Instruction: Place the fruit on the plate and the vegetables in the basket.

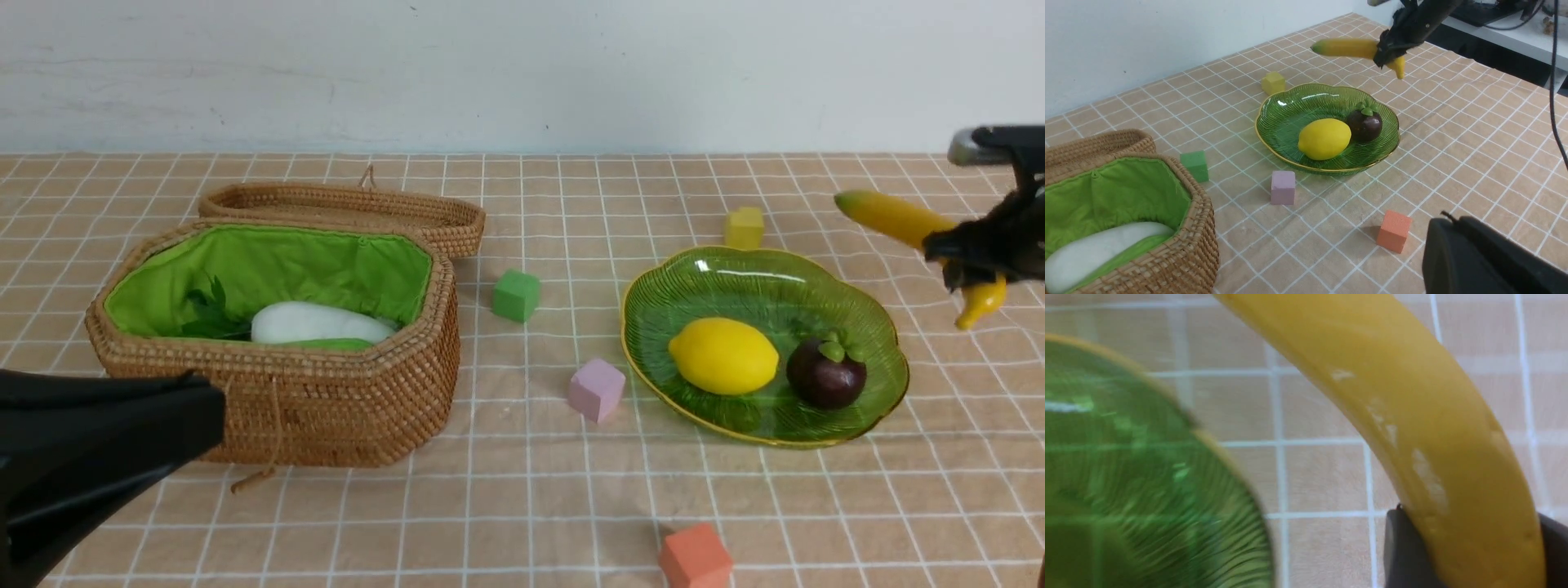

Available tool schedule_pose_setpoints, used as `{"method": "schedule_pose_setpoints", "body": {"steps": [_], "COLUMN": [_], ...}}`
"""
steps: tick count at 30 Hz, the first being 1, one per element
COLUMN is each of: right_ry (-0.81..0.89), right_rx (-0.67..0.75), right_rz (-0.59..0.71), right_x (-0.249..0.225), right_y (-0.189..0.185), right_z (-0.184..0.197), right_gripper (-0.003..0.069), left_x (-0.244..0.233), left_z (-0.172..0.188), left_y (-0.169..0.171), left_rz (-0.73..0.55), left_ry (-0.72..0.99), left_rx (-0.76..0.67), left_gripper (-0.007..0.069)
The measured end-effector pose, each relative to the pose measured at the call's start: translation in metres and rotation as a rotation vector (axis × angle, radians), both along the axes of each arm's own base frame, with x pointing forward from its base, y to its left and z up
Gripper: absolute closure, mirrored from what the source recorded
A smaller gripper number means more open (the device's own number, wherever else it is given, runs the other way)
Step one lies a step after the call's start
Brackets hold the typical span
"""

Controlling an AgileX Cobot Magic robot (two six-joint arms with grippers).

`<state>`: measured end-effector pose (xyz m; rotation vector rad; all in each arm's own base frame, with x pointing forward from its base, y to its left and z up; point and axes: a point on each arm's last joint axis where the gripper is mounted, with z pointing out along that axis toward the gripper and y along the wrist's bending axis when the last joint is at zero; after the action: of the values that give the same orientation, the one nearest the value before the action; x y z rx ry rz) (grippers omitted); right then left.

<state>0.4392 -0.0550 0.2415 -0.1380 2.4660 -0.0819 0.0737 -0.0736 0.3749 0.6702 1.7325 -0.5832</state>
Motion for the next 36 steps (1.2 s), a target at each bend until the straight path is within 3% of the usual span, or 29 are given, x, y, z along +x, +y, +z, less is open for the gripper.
{"method": "schedule_pose_setpoints", "body": {"steps": [4, 9, 12, 16, 19, 22, 23, 25, 26, 27, 28, 29, 33, 36], "right_ry": [-0.038, 0.007, 0.013, -0.004, -0.006, -0.010, -0.013, -0.026, -0.027, -0.023, -0.033, -0.023, -0.053, -0.074], "right_rx": [-0.097, -0.118, -0.126, -0.128, -0.114, -0.081, -0.064, -0.013, -0.010, 0.001, 0.016, 0.021, 0.107, 0.180], "right_rz": [0.291, 0.468, 0.496, 0.480, 0.448, 0.399, 0.376, 0.310, 0.308, 0.297, 0.292, 0.289, 0.268, 0.198], "right_x": [0.001, 0.008, 0.009, 0.006, -0.005, -0.019, -0.026, -0.061, -0.064, -0.077, -0.110, -0.114, -0.200, -0.266], "right_y": [0.044, 0.072, 0.077, 0.077, 0.076, 0.075, 0.075, 0.073, 0.073, 0.072, 0.072, 0.072, 0.077, 0.077], "right_z": [0.012, -0.018, -0.023, -0.012, 0.012, 0.038, 0.050, 0.091, 0.094, 0.102, 0.120, 0.119, 0.132, 0.120], "right_gripper": [0.0328, 0.0328, 0.0299, 0.0097, -0.0003, -0.0003, 0.0016, 0.0129, 0.0153, 0.0219, 0.0335, 0.0350, 0.0613, 0.0666], "left_x": [0.000, 0.000, 0.000, 0.000, 0.001, 0.002, 0.002, -0.003, -0.003, -0.007, -0.017, -0.016, -0.034, -0.037], "left_z": [0.000, 0.000, -0.001, -0.001, -0.001, -0.002, -0.001, 0.001, 0.001, 0.000, -0.005, -0.007, -0.041, -0.074], "left_y": [0.000, 0.000, 0.000, 0.000, 0.002, 0.002, 0.003, 0.008, 0.009, 0.013, 0.022, 0.022, 0.039, 0.040], "left_rz": [0.000, 0.000, 0.000, 0.002, 0.010, 0.020, 0.024, 0.031, 0.031, 0.033, 0.037, 0.037, 0.042, 0.035], "left_ry": [0.000, 0.002, 0.005, -0.002, -0.015, -0.017, -0.022, -0.064, -0.069, -0.088, -0.114, -0.107, -0.127, -0.121], "left_rx": [0.000, 0.002, 0.005, 0.012, 0.038, 0.043, 0.043, 0.021, 0.016, -0.003, -0.053, -0.051, -0.205, -0.296], "left_gripper": [0.0631, 0.0631, 0.0630, 0.0630, 0.0630, 0.0629, 0.0628, 0.0629, 0.0629, 0.0629, 0.0629, 0.0629, 0.0628, 0.0627]}}
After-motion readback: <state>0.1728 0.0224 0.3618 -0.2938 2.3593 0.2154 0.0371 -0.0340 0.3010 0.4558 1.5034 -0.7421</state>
